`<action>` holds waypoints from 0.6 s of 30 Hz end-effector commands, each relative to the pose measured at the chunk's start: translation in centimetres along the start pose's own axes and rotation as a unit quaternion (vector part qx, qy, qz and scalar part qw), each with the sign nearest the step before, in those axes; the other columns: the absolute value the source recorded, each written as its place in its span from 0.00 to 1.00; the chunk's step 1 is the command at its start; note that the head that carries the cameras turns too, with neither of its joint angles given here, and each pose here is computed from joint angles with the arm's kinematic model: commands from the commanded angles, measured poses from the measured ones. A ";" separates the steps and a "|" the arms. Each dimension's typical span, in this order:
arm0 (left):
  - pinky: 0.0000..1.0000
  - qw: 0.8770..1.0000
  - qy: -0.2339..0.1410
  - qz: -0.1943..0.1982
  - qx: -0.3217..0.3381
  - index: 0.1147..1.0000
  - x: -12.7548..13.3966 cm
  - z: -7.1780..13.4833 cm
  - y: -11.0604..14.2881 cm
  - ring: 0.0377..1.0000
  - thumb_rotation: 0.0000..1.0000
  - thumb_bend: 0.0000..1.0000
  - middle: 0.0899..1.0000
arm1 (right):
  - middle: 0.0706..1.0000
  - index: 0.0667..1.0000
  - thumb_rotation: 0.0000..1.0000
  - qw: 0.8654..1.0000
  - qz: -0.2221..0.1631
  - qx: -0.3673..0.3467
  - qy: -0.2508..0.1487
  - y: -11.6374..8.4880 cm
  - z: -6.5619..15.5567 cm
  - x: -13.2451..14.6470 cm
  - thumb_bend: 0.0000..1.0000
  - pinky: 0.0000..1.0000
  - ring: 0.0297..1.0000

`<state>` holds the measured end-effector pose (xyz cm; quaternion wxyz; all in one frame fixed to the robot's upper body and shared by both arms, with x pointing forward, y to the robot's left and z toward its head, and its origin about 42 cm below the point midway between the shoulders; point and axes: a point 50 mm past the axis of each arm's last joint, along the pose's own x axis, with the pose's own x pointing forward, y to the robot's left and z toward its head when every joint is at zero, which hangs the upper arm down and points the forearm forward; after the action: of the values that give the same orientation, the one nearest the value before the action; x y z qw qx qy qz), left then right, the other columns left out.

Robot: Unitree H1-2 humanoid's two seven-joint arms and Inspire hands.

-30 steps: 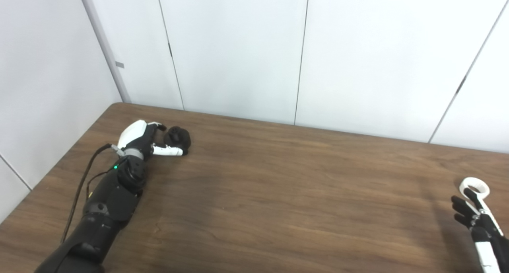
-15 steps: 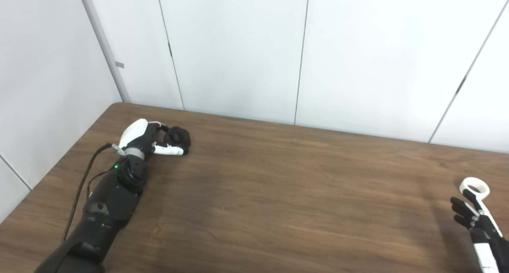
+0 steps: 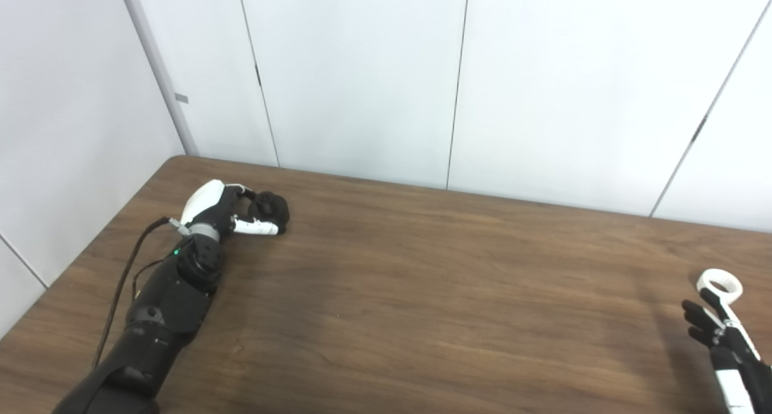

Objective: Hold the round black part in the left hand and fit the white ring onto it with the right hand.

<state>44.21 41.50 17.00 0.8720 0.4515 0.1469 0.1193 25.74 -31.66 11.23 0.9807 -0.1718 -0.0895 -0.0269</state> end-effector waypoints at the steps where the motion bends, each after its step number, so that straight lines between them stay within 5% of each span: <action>1: 1.00 0.999 -0.030 0.034 -0.008 0.69 0.9 2.2 2.0 0.98 0.26 0.91 0.89 | 0.86 0.92 1.00 0.996 0.005 0.022 0.085 1.9 -3.4 -4.6 0.67 0.87 0.87; 9: 1.00 0.999 -0.031 0.033 -0.015 0.68 1.0 2.4 1.8 0.98 0.23 0.90 0.89 | 0.85 0.92 1.00 0.996 0.004 0.021 0.083 2.1 -3.3 -4.5 0.66 0.85 0.86; 13: 1.00 0.998 -0.038 0.047 -0.035 0.55 1.0 2.4 1.7 0.96 0.14 0.85 0.85 | 0.85 0.92 1.00 0.996 0.004 0.021 0.083 2.2 -3.3 -4.6 0.65 0.85 0.86; 15: 1.00 0.997 -0.041 0.054 -0.048 0.46 1.0 2.4 1.7 0.96 0.08 0.61 0.83 | 0.85 0.92 1.00 0.996 0.004 0.019 0.083 2.2 -3.3 -4.6 0.66 0.85 0.86; 18: 1.00 0.995 -0.049 0.063 -0.055 0.42 1.0 2.3 1.7 0.93 0.05 0.53 0.79 | 0.85 0.92 1.00 0.996 0.004 0.020 0.084 2.3 -3.2 -4.6 0.66 0.85 0.86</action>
<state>44.44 40.60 16.23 0.8921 0.4139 0.1183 0.1369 25.63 -31.52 11.26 0.9795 -0.1775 -0.0908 -0.0283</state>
